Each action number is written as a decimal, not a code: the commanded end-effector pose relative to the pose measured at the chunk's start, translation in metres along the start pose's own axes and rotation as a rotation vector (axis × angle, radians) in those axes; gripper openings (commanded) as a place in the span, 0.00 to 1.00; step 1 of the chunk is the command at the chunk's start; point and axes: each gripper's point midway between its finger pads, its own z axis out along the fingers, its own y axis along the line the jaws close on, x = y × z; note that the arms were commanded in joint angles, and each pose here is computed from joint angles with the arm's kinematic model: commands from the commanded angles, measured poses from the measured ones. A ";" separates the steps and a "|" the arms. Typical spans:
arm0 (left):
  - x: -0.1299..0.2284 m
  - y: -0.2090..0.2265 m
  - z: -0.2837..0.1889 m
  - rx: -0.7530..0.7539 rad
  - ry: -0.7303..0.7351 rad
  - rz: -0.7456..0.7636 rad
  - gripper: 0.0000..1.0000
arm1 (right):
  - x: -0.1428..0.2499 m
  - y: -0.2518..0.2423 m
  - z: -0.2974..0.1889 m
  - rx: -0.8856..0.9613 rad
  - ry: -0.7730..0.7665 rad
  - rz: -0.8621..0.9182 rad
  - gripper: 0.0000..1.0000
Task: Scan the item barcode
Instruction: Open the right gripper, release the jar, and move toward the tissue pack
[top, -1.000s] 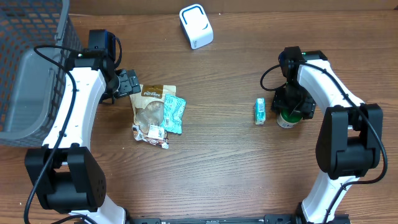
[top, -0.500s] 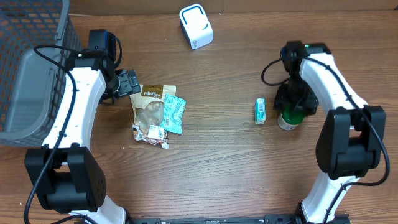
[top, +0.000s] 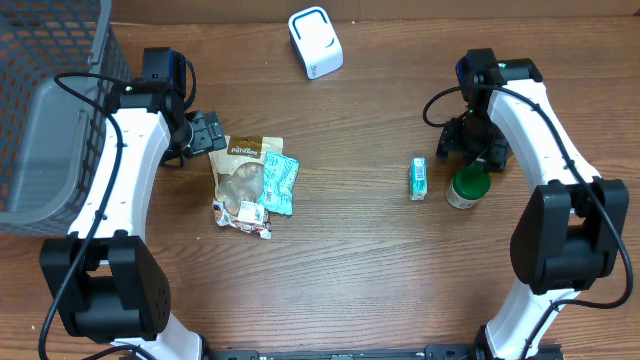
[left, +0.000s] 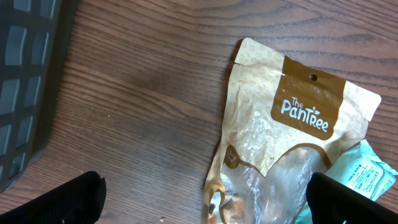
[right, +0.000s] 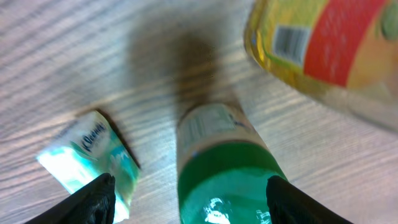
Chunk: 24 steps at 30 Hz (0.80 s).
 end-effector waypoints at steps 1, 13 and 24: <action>-0.006 0.000 -0.010 0.007 -0.034 -0.003 1.00 | -0.012 0.008 -0.016 -0.055 -0.072 -0.044 0.73; -0.006 0.000 -0.010 0.007 -0.034 -0.003 1.00 | -0.013 0.051 -0.018 -0.278 -0.076 -0.189 0.70; -0.006 0.000 -0.010 0.007 -0.034 -0.003 1.00 | 0.008 0.079 0.003 -0.271 -0.063 -0.272 0.71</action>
